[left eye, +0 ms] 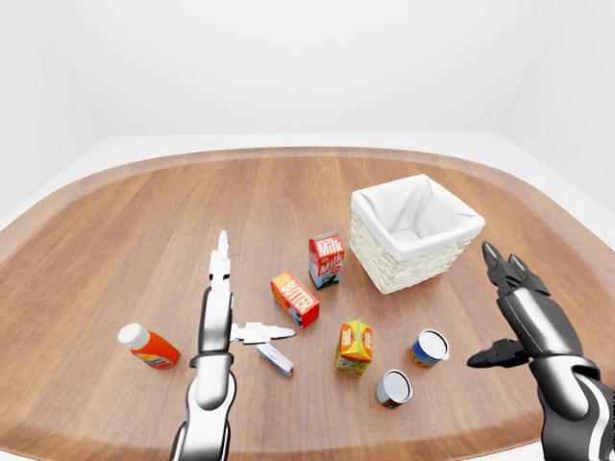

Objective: Pick up the alphabet soup and the tomato sauce, and put them in the basket.

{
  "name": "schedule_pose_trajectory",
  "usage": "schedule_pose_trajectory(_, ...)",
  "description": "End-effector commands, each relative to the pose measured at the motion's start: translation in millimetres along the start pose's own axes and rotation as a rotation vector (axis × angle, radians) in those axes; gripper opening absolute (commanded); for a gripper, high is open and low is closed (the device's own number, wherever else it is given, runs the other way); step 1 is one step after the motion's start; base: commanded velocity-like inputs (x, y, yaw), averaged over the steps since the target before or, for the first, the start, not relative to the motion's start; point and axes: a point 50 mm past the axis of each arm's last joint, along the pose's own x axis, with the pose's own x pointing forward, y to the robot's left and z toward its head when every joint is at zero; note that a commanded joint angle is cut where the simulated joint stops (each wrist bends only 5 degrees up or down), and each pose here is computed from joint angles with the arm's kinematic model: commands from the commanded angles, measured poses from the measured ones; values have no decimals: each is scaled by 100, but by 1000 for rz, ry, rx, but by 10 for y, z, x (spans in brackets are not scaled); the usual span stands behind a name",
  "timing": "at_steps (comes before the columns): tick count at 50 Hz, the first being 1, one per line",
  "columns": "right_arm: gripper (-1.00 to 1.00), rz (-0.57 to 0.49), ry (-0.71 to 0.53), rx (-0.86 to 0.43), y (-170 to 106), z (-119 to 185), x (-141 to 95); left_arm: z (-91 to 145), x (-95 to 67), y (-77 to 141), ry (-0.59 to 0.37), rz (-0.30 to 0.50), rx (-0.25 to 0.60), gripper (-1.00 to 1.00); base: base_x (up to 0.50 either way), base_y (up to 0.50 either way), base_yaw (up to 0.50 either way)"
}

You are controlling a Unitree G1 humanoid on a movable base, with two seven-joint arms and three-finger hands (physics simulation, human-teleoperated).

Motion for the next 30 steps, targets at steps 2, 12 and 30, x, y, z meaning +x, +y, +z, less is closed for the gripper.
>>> schedule_pose_trajectory(2,100,82,121,-76,247,-228,-24,-4,-6,15,3,6,-12,100,0,0,0)
schedule_pose_trajectory(12,100,116,122,-107,309,-218,-41,1,-12,15,3,6,-12,100,0,0,0)
schedule_pose_trajectory(30,100,131,130,-202,494,-222,-26,-2,-7,14,3,6,-14,100,0,0,0)
